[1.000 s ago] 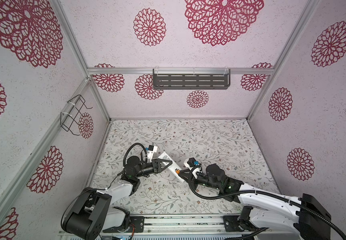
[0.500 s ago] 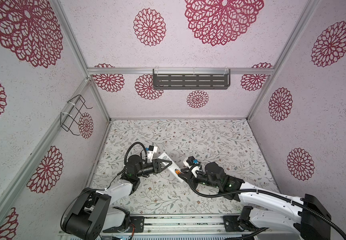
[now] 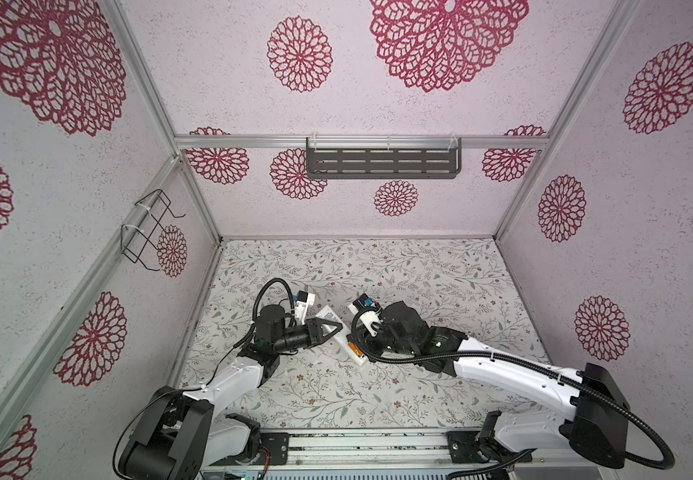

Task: Load the batteries into the remote control
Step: 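Press the orange battery into the remote's compartment beside the first battery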

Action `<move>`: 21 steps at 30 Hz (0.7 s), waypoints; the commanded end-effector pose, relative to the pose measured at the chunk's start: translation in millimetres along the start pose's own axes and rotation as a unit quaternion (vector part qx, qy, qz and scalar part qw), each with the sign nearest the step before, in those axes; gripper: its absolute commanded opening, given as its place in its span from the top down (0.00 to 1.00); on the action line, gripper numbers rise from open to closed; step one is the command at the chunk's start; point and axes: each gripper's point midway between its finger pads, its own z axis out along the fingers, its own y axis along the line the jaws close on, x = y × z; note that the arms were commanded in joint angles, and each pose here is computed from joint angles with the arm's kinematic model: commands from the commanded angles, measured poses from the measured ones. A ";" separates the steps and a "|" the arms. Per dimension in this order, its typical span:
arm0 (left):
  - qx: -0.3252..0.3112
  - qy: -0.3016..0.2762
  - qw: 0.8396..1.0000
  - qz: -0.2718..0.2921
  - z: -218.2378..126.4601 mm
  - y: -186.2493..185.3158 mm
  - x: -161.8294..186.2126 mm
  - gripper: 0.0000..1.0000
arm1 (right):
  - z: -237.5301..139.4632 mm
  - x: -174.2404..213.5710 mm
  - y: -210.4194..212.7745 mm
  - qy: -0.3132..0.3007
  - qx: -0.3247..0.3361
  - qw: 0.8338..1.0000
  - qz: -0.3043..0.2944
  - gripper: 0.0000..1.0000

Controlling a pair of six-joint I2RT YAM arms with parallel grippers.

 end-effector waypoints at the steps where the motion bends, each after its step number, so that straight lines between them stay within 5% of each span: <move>1: 0.010 -0.012 1.000 0.026 -1.8 -10.2 -9.8 1.00 | -6.2 -7.7 0.1 0.001 0.009 1.000 0.008 0.78; 21: 0.009 -0.015 1.000 0.026 -2.9 -8.8 -8.4 1.00 | 15.5 -4.3 6.7 0.028 -0.009 1.000 0.003 0.85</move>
